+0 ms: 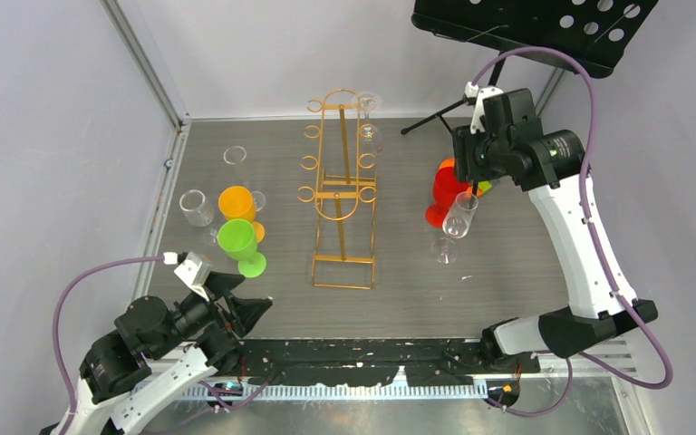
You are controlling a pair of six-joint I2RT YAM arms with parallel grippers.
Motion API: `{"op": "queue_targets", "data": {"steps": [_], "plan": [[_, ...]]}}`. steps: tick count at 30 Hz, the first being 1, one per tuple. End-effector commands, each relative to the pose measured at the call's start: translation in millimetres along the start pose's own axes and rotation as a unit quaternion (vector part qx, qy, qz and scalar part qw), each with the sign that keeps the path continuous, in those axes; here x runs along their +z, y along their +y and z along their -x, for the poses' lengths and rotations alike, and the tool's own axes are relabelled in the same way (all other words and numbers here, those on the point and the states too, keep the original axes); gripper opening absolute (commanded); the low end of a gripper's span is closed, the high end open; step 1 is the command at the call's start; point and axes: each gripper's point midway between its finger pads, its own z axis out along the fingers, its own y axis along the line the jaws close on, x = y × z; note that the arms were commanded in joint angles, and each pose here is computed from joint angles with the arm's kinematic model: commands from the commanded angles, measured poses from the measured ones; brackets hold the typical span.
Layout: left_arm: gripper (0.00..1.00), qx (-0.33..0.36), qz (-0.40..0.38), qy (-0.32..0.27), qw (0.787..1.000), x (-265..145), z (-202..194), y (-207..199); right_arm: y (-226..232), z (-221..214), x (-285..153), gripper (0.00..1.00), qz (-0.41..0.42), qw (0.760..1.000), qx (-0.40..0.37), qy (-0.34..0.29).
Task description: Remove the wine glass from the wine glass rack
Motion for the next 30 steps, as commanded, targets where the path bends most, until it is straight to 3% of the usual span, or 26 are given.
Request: {"op": "queue_targets", "data": {"steps": [1,10,18,30], "plan": [[0.94,-0.006,0.005,-0.021,1.000,4,10,0,8,43,-8,0.54,0.020,0.997,0.025,-0.069],[0.94,-0.008,0.009,-0.014,1.000,7,8,1,53,98,3,0.59,0.132,0.981,0.065,-0.130],[0.95,-0.012,0.018,-0.016,1.000,6,9,4,90,151,8,0.59,0.228,0.947,0.131,-0.187],[0.96,-0.016,0.034,-0.010,0.999,9,7,9,109,190,37,0.59,0.286,0.899,0.249,-0.219]]}}
